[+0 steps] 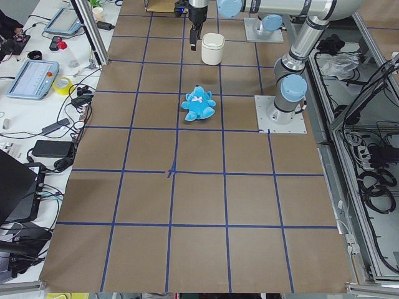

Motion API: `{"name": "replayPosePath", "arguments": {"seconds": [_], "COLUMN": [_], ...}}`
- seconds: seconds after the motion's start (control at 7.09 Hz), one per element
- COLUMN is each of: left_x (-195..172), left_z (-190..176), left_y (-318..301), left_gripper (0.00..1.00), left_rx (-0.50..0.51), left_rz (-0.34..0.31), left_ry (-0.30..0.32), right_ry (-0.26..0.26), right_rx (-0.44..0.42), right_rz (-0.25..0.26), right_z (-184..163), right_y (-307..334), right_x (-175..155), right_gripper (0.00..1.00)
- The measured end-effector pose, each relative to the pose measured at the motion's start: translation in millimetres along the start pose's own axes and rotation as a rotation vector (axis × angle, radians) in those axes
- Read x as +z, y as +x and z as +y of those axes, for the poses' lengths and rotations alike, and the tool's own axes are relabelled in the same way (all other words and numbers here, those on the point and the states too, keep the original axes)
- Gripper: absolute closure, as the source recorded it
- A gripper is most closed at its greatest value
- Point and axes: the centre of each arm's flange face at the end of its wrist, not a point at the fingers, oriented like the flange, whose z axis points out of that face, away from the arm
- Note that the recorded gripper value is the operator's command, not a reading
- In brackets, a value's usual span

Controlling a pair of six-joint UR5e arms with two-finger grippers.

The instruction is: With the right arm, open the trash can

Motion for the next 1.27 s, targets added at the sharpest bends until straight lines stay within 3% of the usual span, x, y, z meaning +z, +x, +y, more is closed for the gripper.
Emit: {"name": "replayPosePath", "arguments": {"seconds": [1.27], "left_x": [0.0], "left_z": [0.0], "left_y": [0.0], "left_gripper": [0.00], "left_rx": [0.000], "left_rz": [0.000], "left_ry": [0.000], "right_ry": [-0.012], "right_rx": [0.011], "right_rz": [0.002], "right_z": [1.5], "right_y": [0.7], "right_x": [2.6], "right_gripper": [0.00]}}
